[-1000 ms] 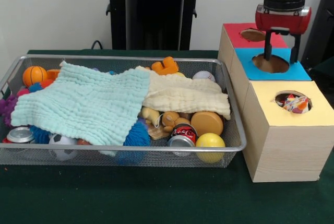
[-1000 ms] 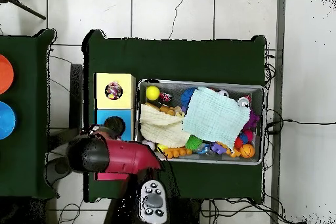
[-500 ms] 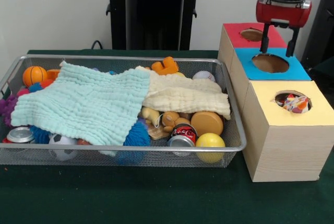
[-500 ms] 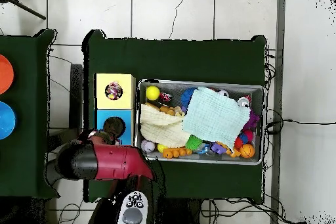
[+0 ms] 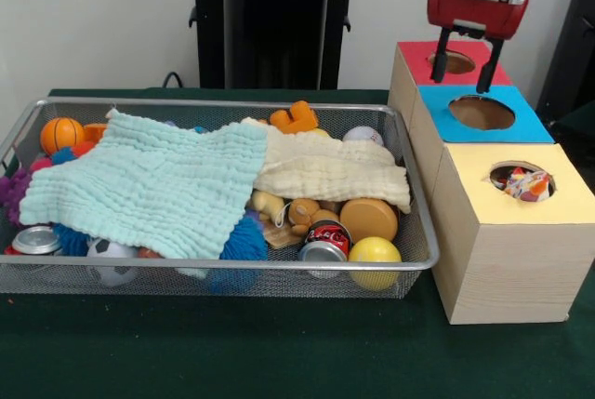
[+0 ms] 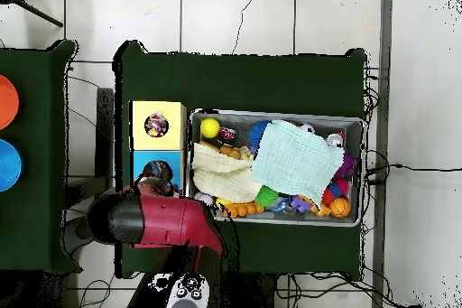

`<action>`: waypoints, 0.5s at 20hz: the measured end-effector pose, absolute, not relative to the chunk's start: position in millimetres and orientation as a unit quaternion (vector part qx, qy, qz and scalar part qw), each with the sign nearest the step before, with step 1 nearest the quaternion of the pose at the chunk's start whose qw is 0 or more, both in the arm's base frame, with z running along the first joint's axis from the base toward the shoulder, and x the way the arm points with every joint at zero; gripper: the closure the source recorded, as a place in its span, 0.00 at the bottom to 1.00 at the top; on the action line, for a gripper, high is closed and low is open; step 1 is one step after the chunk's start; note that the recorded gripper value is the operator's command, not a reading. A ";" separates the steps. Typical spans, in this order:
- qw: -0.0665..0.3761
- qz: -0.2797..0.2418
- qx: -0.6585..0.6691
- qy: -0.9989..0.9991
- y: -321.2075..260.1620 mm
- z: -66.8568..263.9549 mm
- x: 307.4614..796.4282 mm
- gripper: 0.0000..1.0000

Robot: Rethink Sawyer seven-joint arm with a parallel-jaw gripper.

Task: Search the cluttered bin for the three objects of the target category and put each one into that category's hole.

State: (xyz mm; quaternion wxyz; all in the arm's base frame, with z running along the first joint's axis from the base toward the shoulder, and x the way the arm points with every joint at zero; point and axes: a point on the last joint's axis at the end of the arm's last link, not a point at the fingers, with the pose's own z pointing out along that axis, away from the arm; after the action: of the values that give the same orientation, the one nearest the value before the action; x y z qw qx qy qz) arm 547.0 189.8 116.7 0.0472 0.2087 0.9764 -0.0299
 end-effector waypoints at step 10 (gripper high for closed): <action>0.050 -0.057 0.216 0.973 142.6 128.7 563.1 0.00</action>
State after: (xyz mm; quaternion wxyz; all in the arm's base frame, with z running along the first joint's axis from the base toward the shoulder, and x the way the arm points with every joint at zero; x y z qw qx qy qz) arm 563.1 142.6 128.7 0.0503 0.2164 0.9734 -0.0565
